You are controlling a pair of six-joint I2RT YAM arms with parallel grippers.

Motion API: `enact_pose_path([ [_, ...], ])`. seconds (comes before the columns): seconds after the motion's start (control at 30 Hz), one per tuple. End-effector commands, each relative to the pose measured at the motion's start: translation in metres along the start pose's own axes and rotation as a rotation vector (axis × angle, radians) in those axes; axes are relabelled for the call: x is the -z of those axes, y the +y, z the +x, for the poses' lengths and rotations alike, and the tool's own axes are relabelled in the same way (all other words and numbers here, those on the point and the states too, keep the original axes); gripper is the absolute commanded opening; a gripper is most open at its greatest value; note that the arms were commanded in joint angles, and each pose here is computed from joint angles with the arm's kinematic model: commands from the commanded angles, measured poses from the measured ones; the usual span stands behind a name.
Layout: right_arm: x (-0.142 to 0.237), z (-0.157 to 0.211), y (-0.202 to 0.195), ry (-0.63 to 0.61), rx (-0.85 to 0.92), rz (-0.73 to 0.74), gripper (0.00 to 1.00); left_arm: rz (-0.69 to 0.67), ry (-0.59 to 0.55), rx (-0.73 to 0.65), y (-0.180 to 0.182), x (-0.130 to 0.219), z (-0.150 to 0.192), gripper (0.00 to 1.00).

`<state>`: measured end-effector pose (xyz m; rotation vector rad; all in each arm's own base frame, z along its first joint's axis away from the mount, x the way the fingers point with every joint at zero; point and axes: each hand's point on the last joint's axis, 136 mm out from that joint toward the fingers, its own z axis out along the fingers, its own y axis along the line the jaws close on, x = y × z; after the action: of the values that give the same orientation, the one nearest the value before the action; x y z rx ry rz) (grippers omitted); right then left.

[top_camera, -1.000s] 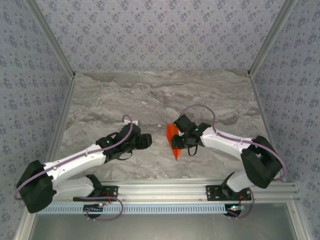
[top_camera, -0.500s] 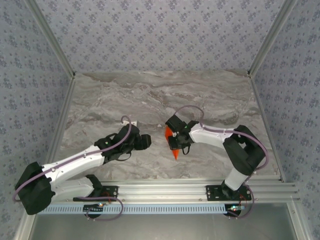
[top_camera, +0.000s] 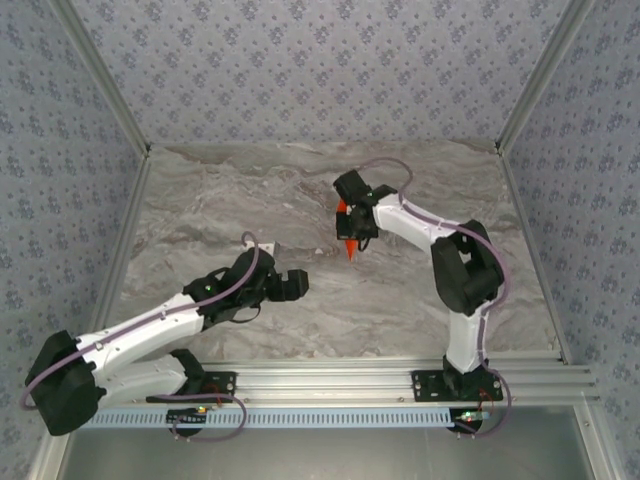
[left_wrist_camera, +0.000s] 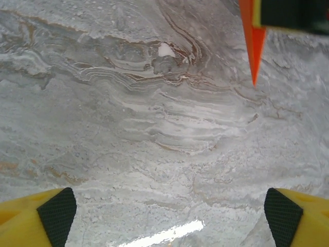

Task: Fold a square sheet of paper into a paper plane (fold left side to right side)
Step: Place the paper plane at the top-center of the table.

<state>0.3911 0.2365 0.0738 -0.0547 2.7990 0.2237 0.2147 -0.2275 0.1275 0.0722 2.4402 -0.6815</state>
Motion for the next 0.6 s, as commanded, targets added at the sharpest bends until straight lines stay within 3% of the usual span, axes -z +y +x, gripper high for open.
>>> enact_pose_path([
  [0.0, -0.013, -0.001, -0.018, 0.082, -0.006, 0.08, 0.1, 0.052, 0.005, -0.029, -0.006, 0.004, 0.003, 0.98],
  [0.33, -0.042, -0.013, -0.017, 0.146, 0.02, 0.123, 0.16, 0.064, -0.011, -0.05, -0.005, 0.012, 0.002, 0.98],
  [0.57, -0.037, -0.012, -0.015, 0.148, 0.04, 0.116, 0.25, 0.028, -0.013, -0.032, 0.0, 0.015, -0.003, 0.98],
])
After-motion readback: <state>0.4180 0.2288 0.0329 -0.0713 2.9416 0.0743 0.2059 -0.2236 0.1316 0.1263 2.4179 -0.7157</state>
